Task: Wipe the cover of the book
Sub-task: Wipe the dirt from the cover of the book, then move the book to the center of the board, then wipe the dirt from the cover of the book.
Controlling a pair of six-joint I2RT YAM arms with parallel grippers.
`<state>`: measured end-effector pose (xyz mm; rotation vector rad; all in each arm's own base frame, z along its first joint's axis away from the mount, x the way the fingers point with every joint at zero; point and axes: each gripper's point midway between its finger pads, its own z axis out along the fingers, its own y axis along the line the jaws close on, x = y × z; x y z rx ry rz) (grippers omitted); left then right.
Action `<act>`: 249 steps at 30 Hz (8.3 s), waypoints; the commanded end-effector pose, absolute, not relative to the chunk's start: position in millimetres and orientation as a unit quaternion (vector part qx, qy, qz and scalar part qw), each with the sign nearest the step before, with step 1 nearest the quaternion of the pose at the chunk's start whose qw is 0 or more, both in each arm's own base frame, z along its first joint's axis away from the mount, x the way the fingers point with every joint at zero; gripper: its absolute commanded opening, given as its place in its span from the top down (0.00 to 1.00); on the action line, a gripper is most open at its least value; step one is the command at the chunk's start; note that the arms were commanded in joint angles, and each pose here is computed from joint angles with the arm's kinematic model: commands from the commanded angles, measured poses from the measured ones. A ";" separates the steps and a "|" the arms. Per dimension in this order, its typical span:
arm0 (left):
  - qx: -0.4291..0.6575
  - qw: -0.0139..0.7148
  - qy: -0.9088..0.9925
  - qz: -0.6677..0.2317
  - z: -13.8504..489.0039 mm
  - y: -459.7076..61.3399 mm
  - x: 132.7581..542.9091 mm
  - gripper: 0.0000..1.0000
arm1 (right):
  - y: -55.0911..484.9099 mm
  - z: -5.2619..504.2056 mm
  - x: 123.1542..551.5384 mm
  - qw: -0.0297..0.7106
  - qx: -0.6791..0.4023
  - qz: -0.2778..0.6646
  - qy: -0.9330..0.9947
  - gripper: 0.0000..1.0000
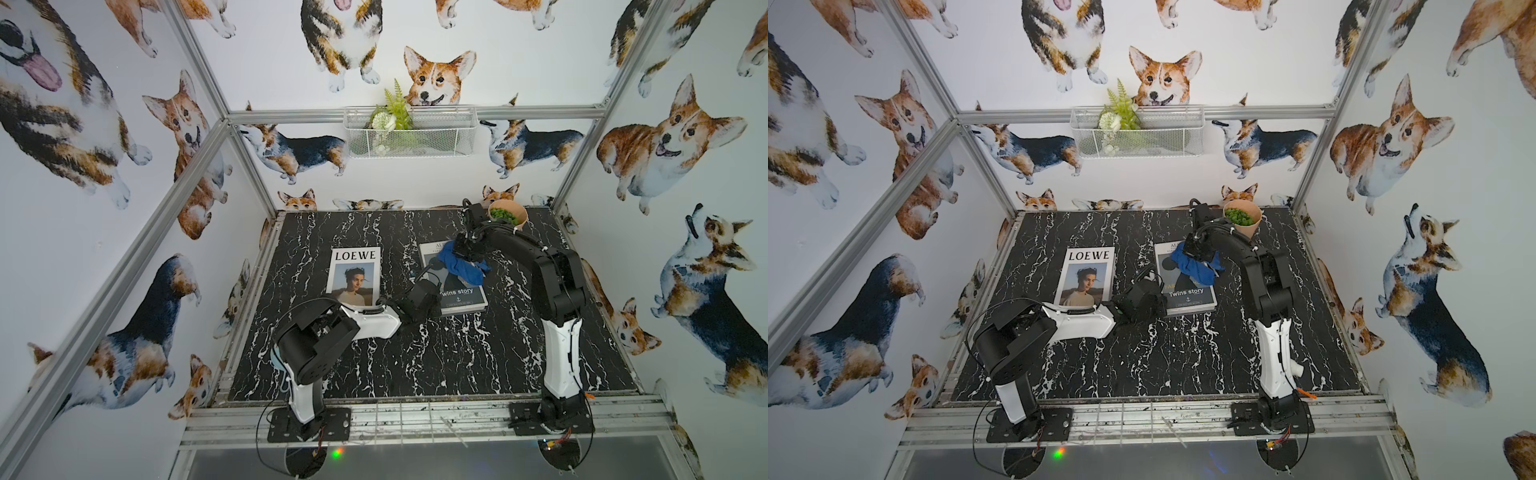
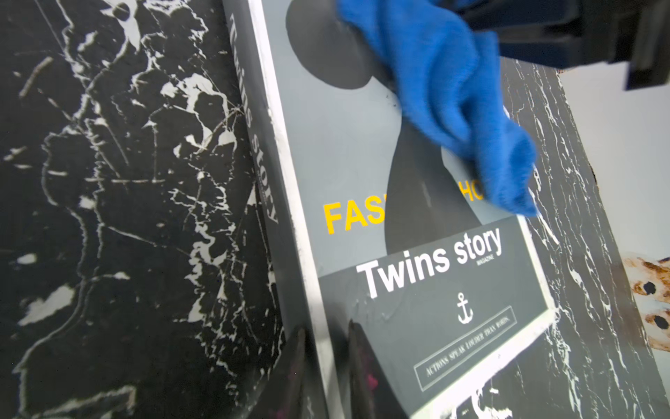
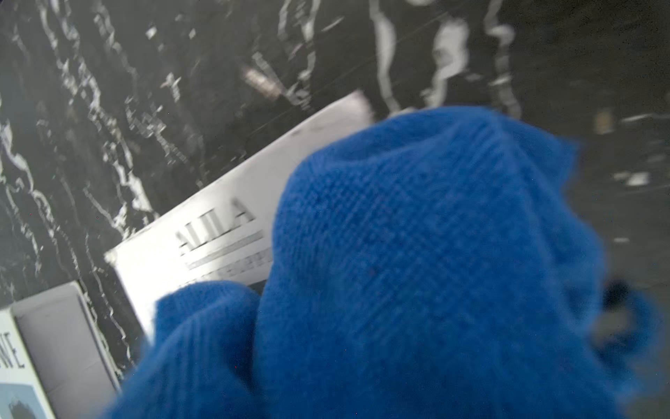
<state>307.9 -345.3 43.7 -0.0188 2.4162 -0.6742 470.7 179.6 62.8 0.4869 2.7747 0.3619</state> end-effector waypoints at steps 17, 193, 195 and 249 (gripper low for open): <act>0.009 0.233 0.955 -0.182 2.3 -320.3 279.3 0.76 | 192.3 31.8 362.7 0.064 0.151 0.100 0.981 1.00; -0.146 0.208 0.918 -0.306 46.9 -152.4 348.1 0.32 | 322.5 49.5 313.6 0.066 0.054 0.184 0.979 1.00; -0.143 0.214 0.918 -0.301 51.4 -153.1 344.3 0.33 | 300.5 50.8 313.7 0.084 0.063 0.147 0.984 1.00; -0.123 0.200 0.945 -0.229 13.7 -176.6 299.8 0.58 | 378.6 37.9 383.1 0.064 0.019 0.177 0.982 1.00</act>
